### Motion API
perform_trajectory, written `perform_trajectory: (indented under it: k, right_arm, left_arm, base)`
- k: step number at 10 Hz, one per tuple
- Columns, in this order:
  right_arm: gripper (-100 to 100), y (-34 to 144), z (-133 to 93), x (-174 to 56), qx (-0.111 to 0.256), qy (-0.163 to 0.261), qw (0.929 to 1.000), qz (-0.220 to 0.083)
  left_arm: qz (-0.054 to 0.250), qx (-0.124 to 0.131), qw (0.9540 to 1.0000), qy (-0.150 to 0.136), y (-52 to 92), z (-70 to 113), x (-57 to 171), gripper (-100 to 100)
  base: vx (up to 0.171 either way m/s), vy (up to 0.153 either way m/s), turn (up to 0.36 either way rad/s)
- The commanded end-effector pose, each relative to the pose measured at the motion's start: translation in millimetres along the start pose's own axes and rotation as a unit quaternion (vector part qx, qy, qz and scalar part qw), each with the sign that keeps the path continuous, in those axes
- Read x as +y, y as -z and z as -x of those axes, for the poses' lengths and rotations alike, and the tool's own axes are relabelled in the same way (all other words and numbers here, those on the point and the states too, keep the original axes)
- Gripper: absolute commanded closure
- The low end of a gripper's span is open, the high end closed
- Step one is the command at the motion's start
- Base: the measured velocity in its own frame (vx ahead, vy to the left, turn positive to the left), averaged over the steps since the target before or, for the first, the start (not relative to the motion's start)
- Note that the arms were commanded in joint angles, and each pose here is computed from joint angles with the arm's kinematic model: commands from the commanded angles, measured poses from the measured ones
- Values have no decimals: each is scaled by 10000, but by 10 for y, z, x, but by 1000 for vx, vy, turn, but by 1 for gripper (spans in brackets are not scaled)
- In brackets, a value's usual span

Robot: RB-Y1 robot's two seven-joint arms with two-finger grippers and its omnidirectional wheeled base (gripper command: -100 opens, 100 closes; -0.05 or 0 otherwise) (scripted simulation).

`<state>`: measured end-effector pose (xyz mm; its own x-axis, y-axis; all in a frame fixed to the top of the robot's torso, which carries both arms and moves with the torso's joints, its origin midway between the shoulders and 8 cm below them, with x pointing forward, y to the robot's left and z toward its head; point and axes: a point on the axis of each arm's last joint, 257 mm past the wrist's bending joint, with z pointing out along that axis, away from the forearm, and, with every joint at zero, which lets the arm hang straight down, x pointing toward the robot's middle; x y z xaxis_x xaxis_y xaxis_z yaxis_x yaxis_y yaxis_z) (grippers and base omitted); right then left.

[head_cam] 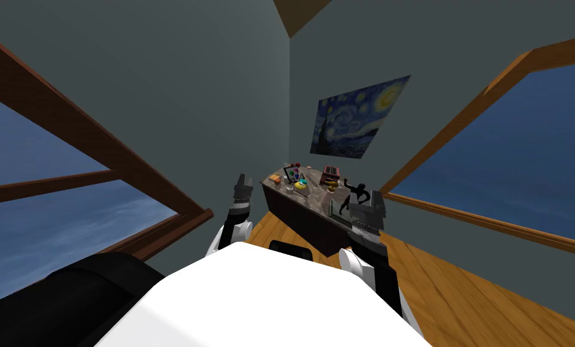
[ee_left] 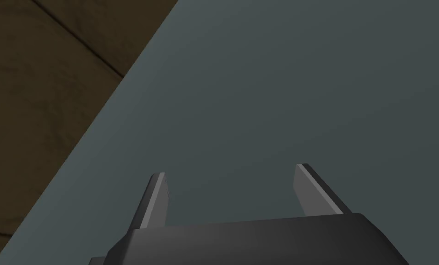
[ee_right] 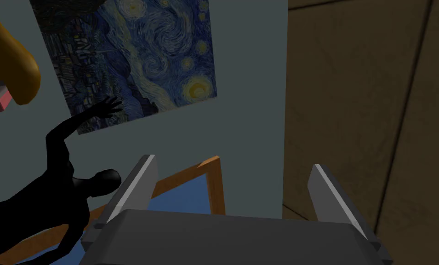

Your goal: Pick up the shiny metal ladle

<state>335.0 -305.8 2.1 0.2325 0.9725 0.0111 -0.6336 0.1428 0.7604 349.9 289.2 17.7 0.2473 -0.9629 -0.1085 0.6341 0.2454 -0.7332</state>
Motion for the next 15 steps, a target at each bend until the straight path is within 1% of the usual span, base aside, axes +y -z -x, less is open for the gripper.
perform_trajectory:
  k: [1, 3, 5, 7, 9, 11, 12, 14, 15]
  right_arm:
    - [-100, -5, -32, -5, 176, 124, 9998, 11]
    - [-100, -10, -81, -21, 459, 364, 9983, 36]
    - [-100, -12, -131, -50, 763, 675, 9948, 71]
    - [-100, -10, -181, -97, 1078, 1044, 9886, 116]
    - [-100, 1, -232, -167, 1414, 1462, 9790, 164]
    - [-100, 19, -285, -262, 1781, 1925, 9648, 219]
    - [-100, 32, -311, -320, 1976, 2171, 9556, 249]
    - [-100, 67, -360, -459, 2376, 2679, 9331, 311]
    - [-100, 91, -380, -540, 2577, 2931, 9201, 338]
  left_arm:
    - [0, 0, 10000, 0, 0, 0, 0, 0]
    - [0, 0, 10000, 0, 0, 0, 0, 0]
    - [0, 0, 10000, 0, 0, 0, 0, 0]
    - [0, 0, 10000, 1, 0, 0, 0, 0]
    - [0, 0, 10000, 0, 0, 0, 0, 0]
    - [0, 0, 10000, 0, 0, 0, 0, 0]
    - [0, 0, 10000, 1, 0, 0, 0, 0]
    - [0, 0, 10000, 1, 0, 0, 0, 0]
    - [0, 0, 10000, 0, 0, 0, 0, 0]
  base:
    - [4, 10, 60]
    - [16, 19, 124]
    - [27, 35, 164]
    - [32, 39, 201]
    - [39, 51, 238]
    - [49, 60, 228]
    - [52, 68, 248]
    - [56, 70, 263]
    - [68, 76, 214]
